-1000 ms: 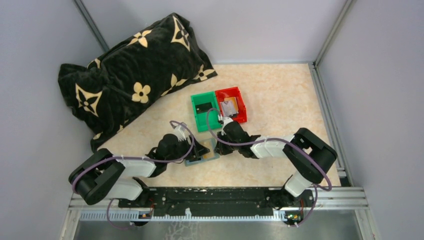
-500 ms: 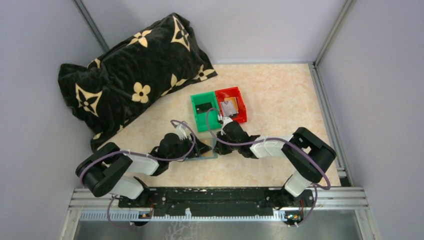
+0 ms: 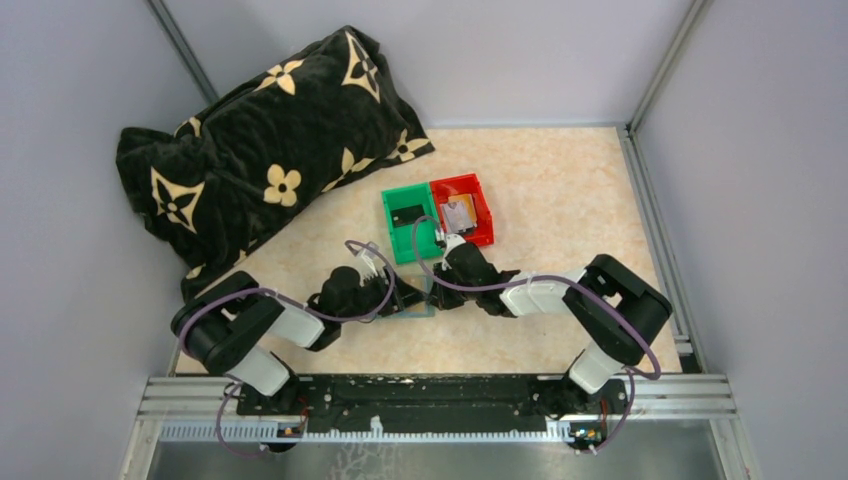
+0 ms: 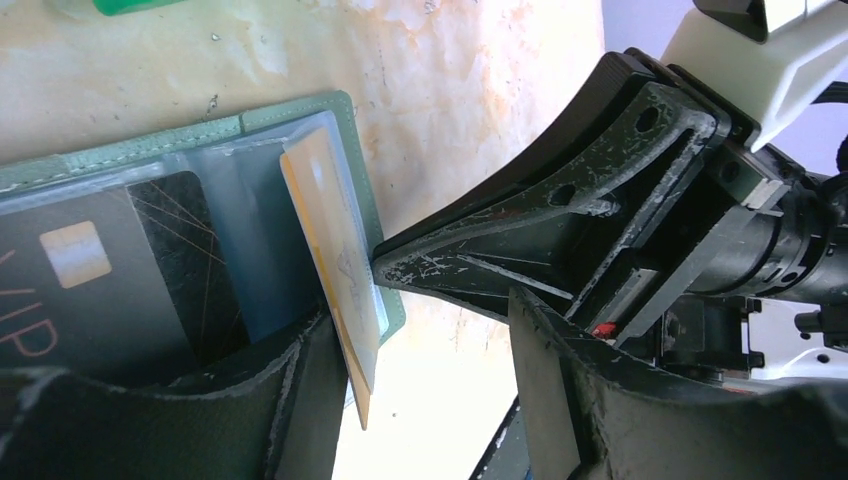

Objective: Take the credit cards out of the card holder

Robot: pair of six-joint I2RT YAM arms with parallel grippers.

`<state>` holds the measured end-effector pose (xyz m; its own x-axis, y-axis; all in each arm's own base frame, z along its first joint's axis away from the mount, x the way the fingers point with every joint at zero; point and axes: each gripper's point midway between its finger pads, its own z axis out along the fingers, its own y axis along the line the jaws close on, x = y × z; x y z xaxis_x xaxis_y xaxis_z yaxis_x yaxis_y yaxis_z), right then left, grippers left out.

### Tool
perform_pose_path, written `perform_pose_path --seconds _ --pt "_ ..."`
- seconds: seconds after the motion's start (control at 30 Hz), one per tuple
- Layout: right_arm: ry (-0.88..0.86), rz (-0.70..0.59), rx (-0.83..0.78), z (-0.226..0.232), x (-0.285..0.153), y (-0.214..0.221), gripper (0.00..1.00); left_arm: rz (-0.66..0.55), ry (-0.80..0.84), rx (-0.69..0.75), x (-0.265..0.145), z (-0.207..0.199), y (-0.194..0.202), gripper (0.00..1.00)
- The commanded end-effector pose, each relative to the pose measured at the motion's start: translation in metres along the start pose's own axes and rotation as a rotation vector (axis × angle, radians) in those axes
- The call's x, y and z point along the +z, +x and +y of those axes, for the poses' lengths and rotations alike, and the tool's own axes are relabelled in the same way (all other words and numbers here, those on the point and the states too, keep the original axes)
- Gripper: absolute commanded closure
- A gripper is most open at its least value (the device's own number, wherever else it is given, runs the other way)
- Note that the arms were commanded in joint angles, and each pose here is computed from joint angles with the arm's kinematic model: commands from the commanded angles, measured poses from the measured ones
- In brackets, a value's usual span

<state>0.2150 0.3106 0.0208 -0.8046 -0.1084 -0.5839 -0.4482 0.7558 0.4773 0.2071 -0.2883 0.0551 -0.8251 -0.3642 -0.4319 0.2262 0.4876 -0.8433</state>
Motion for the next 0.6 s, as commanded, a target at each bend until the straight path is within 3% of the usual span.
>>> perform_pose_path --seconds 0.0,0.2,0.57 --pt "0.045 0.088 0.008 -0.015 0.005 0.031 1.0 -0.028 0.084 0.007 -0.006 -0.02 -0.006 0.38" --pt "0.042 0.081 0.008 -0.014 0.005 0.028 1.0 -0.059 0.035 0.028 -0.02 -0.012 -0.013 0.43" --pt "0.044 0.079 0.003 -0.013 0.005 0.025 1.0 -0.098 -0.049 0.081 -0.032 0.001 -0.022 0.43"
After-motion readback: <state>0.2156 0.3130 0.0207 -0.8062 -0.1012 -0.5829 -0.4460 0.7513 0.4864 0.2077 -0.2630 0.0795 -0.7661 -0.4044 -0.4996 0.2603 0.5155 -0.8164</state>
